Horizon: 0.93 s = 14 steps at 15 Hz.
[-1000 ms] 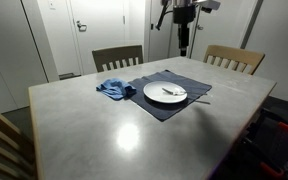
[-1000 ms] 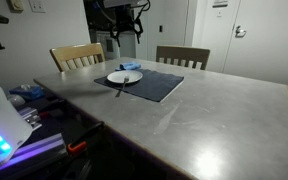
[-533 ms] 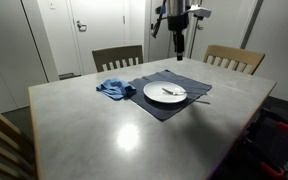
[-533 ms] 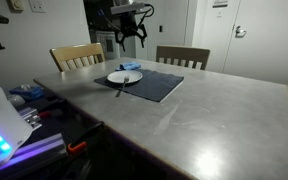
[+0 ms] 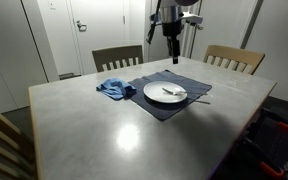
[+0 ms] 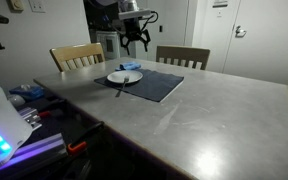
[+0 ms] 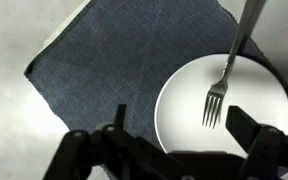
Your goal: Remove the fork from the plate and put it on the table
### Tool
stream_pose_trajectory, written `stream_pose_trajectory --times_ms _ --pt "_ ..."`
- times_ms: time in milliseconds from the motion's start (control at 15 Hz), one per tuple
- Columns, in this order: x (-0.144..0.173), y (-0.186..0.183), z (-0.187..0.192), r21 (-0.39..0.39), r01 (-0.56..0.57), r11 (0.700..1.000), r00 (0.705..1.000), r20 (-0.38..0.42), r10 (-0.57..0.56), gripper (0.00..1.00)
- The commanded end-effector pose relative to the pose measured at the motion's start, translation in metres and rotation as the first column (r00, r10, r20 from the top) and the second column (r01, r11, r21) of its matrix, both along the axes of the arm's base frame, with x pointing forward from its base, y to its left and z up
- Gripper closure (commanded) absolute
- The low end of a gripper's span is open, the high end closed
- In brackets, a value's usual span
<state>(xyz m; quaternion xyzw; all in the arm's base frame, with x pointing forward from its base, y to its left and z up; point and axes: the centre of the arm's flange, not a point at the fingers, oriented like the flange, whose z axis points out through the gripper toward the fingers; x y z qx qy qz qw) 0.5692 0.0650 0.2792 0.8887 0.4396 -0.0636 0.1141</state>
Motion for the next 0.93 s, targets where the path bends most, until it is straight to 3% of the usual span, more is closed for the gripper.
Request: stream_pose_trajectory --times_ms 0,400,867 --pt "0.002 -0.001 0.000 0.010 -0.009 1.000 1.000 -0.004 0.009 0.00" --pt "0.004 -0.002 0.000 0.004 -0.013 1.000 1.000 -0.006 0.013 0.00" --pt "-0.019 0.006 -0.013 -0.031 0.085 0.996 0.996 0.017 -0.084 0.00"
